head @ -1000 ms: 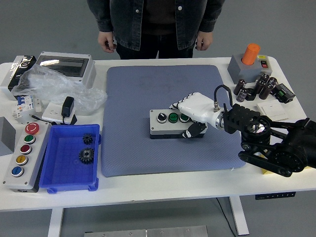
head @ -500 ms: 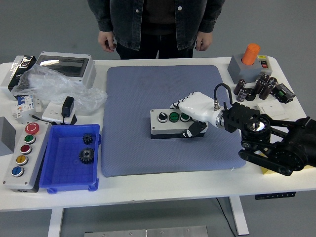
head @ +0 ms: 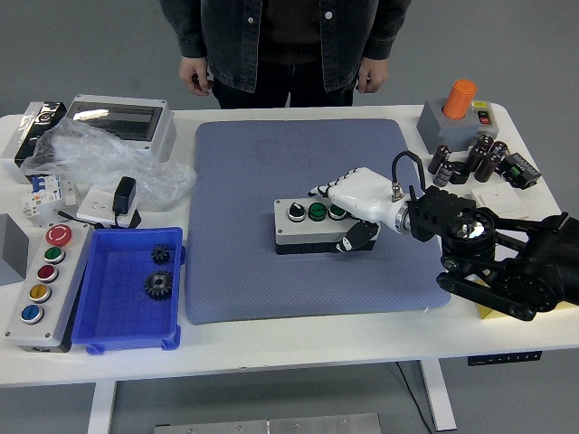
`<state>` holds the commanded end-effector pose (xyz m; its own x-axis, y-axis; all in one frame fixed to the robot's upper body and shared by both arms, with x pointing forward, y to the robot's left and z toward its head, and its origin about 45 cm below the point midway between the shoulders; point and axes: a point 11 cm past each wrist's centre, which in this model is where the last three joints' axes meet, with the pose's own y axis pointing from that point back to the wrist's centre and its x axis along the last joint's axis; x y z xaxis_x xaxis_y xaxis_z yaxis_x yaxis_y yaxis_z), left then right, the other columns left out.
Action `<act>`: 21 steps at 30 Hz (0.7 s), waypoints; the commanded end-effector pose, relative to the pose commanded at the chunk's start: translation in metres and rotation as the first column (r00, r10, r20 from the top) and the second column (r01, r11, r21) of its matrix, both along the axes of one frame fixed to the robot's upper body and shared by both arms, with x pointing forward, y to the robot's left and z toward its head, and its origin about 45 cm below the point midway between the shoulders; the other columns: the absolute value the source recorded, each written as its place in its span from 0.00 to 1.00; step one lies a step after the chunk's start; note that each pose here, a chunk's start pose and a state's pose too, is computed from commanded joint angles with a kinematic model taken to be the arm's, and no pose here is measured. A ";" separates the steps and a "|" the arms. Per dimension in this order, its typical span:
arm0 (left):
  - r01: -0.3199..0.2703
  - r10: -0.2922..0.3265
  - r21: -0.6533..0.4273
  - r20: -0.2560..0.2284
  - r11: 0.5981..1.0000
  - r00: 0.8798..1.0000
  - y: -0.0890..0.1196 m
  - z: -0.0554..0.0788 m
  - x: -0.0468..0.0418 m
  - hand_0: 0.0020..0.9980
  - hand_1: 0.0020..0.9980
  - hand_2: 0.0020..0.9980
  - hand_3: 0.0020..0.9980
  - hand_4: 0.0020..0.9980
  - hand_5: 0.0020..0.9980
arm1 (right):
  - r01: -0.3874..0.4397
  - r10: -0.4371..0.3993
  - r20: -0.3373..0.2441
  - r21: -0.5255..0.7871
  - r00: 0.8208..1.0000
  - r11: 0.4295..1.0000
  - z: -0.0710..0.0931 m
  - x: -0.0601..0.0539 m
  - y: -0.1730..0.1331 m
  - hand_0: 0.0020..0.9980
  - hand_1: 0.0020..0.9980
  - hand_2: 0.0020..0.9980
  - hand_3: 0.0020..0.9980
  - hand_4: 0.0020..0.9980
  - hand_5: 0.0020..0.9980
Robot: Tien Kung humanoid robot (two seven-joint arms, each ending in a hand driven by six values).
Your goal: Pick up the button,place it on the desk,press the button,press the button
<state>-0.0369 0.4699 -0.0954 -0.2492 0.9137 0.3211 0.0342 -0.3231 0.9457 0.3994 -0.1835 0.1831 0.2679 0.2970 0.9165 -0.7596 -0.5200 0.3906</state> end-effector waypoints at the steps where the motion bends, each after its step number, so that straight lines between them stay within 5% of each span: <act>1: 0.000 0.000 0.000 0.000 1.000 1.000 0.000 0.000 -0.0002 0.70 0.75 0.68 0.69 0.72 0.46 | 0.000 0.000 0.000 0.000 1.000 1.000 0.000 0.000 0.000 0.75 0.74 0.81 0.96 1.00 0.45; 11: 0.006 -0.006 -0.006 -0.003 1.000 1.000 -0.002 -0.001 -0.0013 0.70 0.75 0.68 0.69 0.72 0.46 | 0.002 -0.002 0.013 0.009 1.000 1.000 0.008 0.002 0.001 0.77 0.74 0.84 0.98 1.00 0.48; 21: 0.004 -0.004 -0.007 -0.007 1.000 1.000 -0.003 -0.001 -0.0048 0.70 0.75 0.67 0.68 0.70 0.45 | 0.056 -0.060 0.047 0.092 0.997 0.994 0.043 -0.001 -0.013 0.77 0.74 0.84 0.98 1.00 0.51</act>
<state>-0.0417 0.4673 -0.0965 -0.2436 0.9169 0.3163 0.0398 -0.3164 0.9478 0.3982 -0.1962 0.2264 0.2361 0.1971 0.9515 -0.8067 -0.5061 0.3050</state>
